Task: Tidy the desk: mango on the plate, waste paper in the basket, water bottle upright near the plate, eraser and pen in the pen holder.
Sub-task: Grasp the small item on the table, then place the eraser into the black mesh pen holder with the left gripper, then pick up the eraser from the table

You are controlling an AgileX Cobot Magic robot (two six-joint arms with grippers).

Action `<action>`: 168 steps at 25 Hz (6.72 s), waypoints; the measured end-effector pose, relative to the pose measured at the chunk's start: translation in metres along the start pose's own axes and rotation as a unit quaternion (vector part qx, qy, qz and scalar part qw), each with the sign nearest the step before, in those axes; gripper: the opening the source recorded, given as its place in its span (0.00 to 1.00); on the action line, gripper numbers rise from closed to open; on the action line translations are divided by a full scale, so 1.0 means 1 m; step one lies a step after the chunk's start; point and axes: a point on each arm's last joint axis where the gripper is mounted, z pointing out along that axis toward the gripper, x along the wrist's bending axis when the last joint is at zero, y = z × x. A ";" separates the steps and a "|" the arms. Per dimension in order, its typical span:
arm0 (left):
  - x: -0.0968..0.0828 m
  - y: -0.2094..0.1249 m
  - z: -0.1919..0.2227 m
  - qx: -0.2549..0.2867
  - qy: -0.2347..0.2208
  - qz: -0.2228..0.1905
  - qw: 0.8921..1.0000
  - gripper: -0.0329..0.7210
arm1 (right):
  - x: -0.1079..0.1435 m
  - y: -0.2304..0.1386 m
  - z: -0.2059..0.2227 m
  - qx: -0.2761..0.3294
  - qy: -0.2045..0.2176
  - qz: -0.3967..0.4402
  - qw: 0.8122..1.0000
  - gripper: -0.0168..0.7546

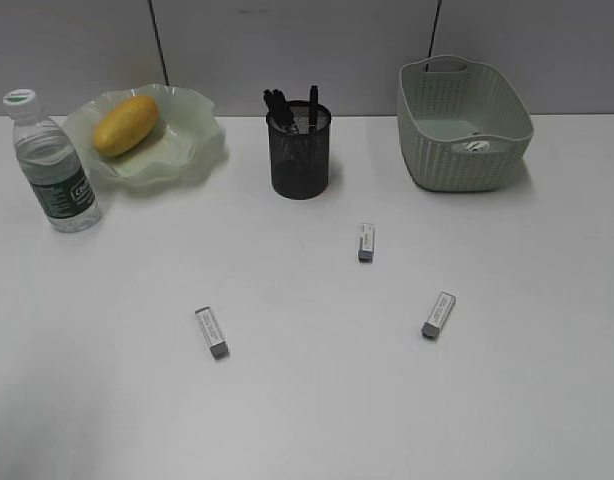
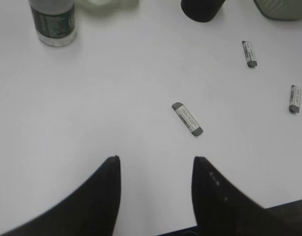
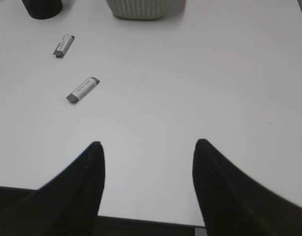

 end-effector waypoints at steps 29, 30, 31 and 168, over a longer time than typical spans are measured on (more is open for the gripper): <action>-0.092 0.017 0.240 0.345 0.076 -0.028 0.935 0.53 | -0.001 -0.004 0.003 0.014 -0.007 -0.004 1.000 0.61; -0.091 0.012 0.246 0.354 0.085 -0.032 0.931 0.53 | -0.001 -0.004 0.003 0.014 -0.007 -0.004 1.000 0.61; -0.089 0.008 0.252 0.362 0.092 -0.035 0.927 0.55 | -0.001 -0.004 0.003 0.014 -0.008 -0.004 1.000 0.61; -0.125 0.168 0.297 0.102 0.083 0.125 0.983 0.55 | -0.002 -0.005 0.000 0.006 -0.012 -0.007 1.000 0.59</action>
